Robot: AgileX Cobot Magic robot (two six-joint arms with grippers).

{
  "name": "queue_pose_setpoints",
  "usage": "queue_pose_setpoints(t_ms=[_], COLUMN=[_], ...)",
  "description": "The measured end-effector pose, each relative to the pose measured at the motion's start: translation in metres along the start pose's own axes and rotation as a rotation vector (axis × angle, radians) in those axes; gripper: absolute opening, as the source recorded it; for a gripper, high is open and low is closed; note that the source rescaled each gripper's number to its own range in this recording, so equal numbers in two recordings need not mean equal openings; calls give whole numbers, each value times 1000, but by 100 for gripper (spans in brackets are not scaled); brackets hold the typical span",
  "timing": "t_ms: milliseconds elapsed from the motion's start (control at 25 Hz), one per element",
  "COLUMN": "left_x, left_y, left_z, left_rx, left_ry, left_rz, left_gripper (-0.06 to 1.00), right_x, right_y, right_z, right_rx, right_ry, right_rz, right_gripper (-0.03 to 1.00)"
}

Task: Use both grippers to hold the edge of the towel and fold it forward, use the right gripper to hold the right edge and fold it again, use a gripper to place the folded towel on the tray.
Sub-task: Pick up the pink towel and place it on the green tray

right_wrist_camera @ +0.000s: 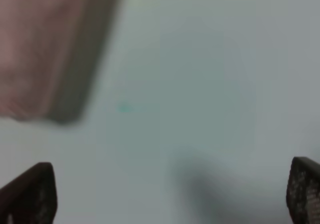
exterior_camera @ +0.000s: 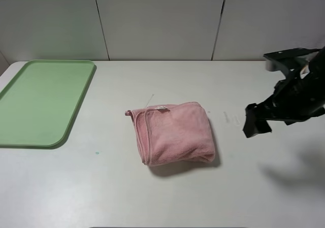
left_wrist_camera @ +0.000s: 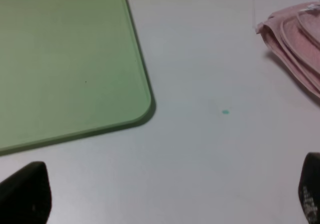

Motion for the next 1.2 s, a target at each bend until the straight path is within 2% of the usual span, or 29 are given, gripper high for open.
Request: queue_pose_setpoints(t_ms=[200, 480, 920, 1200], left_x=[0, 0, 0, 0], left_y=[0, 0, 0, 0], left_z=[0, 0, 0, 0], left_rx=[0, 0, 0, 0], left_ry=[0, 0, 0, 0], left_rz=[0, 0, 0, 0], left_gripper=[100, 100, 100, 100], right_x=[-27, -53, -73, -83], right_y=[17, 45, 97, 127], right_z=[-31, -56, -57, -44], right_rx=[106, 257, 389, 392], right_ry=[53, 101, 129, 130], right_rz=[18, -64, -169, -313], right_gripper=[100, 100, 100, 100])
Point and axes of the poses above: a point on each arm's last joint axis where the gripper is mounted, x pointing out along that axis toward the gripper, z along the wrist's bending axis when the last joint is at zero, y = z × x, the point moved 2 cm from there along x, pointing out along that axis toward the gripper, and after that the axes turned 5 degrees about x, right-handed, at the moved point
